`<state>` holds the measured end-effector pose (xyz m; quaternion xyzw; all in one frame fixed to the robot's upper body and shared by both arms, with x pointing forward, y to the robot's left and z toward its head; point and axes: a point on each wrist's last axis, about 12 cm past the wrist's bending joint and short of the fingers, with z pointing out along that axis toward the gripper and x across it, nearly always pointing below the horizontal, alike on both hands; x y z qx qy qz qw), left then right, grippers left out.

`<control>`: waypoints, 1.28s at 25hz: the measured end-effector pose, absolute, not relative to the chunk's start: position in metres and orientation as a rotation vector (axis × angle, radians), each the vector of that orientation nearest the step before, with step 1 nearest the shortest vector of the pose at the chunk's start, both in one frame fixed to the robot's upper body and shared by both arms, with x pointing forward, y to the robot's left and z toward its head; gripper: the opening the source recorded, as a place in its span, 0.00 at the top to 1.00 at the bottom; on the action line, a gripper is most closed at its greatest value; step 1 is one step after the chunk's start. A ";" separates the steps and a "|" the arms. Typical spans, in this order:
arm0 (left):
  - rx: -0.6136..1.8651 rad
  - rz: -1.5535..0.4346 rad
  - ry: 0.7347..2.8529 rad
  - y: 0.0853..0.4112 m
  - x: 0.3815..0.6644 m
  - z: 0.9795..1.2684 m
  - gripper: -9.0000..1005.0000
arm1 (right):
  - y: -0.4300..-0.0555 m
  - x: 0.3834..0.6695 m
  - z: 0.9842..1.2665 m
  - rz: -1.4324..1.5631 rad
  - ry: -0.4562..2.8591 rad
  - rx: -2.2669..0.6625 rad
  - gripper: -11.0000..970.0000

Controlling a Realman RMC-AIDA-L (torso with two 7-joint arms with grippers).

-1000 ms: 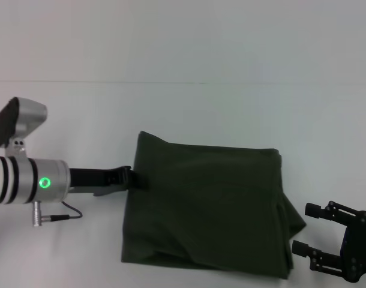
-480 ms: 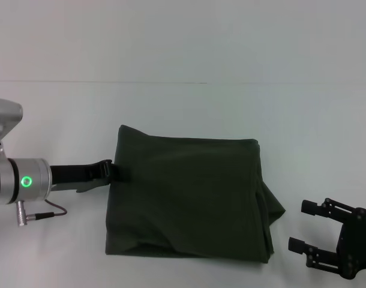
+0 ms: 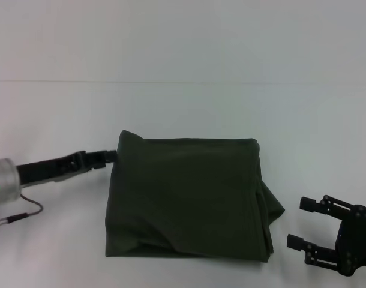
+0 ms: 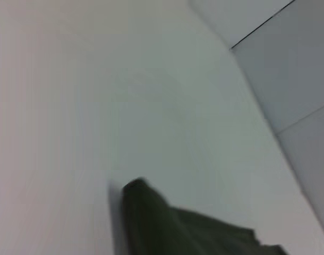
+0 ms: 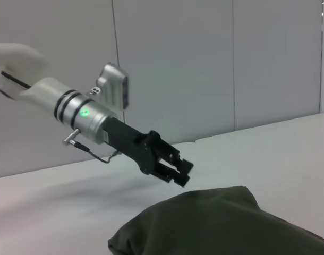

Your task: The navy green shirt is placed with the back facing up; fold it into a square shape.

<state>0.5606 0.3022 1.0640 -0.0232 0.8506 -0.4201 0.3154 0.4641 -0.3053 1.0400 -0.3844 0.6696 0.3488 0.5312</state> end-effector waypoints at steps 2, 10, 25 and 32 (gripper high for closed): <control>0.003 -1.121 2.160 0.312 0.554 1.071 0.68 | -0.306 0.465 1.041 0.829 1.591 -0.909 0.17; 0.558 -1.075 1.862 0.322 0.507 1.091 0.43 | -0.297 0.472 1.043 0.845 1.557 -0.909 0.17; 0.872 -0.975 1.813 0.306 0.455 1.047 0.10 | -0.287 0.463 1.014 0.758 1.629 -0.929 0.17; 0.880 -0.963 1.808 0.306 0.453 1.045 0.10 | -0.286 0.465 1.012 0.736 1.644 -0.933 0.17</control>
